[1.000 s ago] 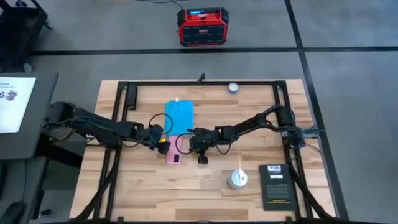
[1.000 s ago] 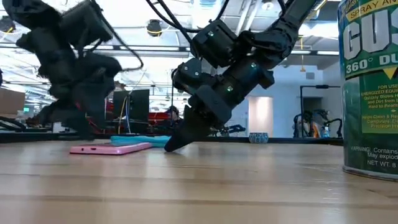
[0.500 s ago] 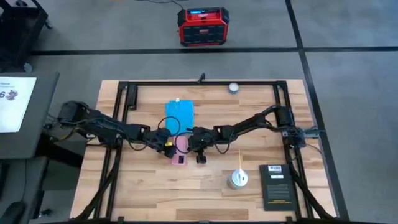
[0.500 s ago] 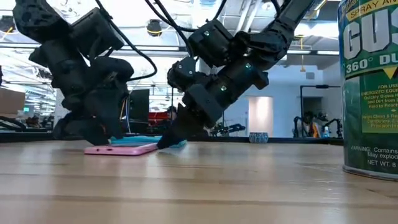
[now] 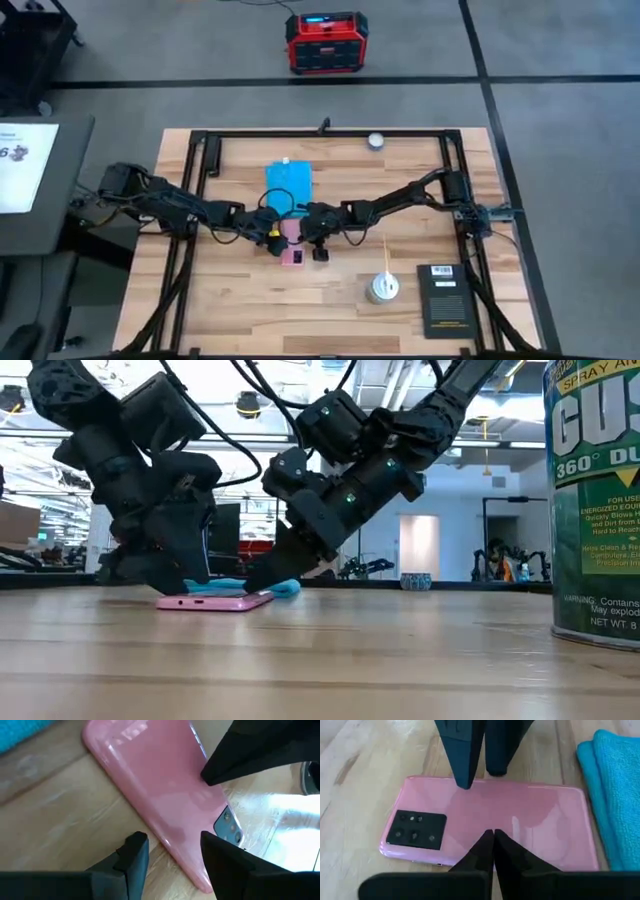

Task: Apply microfiber cloth
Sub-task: Spray the device using the spray bottle

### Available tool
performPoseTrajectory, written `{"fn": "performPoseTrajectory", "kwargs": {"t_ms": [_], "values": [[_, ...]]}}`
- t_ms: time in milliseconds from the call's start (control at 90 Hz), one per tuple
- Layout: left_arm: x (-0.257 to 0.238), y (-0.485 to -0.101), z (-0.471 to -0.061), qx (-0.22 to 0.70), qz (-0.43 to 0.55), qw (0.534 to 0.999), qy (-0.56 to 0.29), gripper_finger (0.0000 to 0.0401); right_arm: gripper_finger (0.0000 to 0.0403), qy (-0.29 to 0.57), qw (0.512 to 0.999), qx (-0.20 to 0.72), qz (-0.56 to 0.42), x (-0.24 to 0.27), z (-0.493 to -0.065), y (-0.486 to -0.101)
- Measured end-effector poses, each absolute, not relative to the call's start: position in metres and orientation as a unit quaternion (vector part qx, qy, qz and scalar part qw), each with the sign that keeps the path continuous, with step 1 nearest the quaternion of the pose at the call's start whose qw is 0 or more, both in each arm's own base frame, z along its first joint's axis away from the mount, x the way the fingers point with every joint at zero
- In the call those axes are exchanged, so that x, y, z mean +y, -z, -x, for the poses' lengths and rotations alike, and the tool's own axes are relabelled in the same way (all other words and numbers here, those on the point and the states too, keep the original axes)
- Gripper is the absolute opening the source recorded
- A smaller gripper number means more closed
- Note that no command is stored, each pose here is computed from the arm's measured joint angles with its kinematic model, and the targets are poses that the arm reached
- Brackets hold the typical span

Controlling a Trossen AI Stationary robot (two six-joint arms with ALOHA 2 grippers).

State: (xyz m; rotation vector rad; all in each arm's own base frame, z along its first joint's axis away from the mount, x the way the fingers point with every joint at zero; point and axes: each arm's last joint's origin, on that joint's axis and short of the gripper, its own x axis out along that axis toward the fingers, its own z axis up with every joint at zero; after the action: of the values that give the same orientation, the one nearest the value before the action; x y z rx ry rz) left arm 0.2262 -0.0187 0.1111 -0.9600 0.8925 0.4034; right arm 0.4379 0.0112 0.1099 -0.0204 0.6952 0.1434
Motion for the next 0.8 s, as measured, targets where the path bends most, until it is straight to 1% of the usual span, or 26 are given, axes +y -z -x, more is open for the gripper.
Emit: {"fn": "performPoseTrajectory", "kwargs": {"t_ms": [211, 400, 656, 800], "values": [[-0.018, -0.111, -0.226, 0.414, 0.44, 0.775, -0.188, 0.016, 0.0, -0.103, 0.938, 0.329, 0.021, 0.02, -0.452, -0.13], [-0.018, -0.111, -0.225, 0.414, 0.436, 0.777, -0.187, 0.016, 0.0, -0.119, 0.924, 0.361, 0.035, 0.031, -0.454, -0.138], [-0.018, -0.111, -0.227, 0.41, 0.43, 0.784, -0.179, 0.016, 0.0, -0.111, 0.887, 0.447, 0.028, 0.02, -0.442, -0.127], [-0.018, -0.113, -0.228, 0.404, 0.429, 0.789, -0.173, 0.016, 0.0, -0.108, 0.889, 0.444, 0.027, 0.016, -0.441, -0.125]]}}
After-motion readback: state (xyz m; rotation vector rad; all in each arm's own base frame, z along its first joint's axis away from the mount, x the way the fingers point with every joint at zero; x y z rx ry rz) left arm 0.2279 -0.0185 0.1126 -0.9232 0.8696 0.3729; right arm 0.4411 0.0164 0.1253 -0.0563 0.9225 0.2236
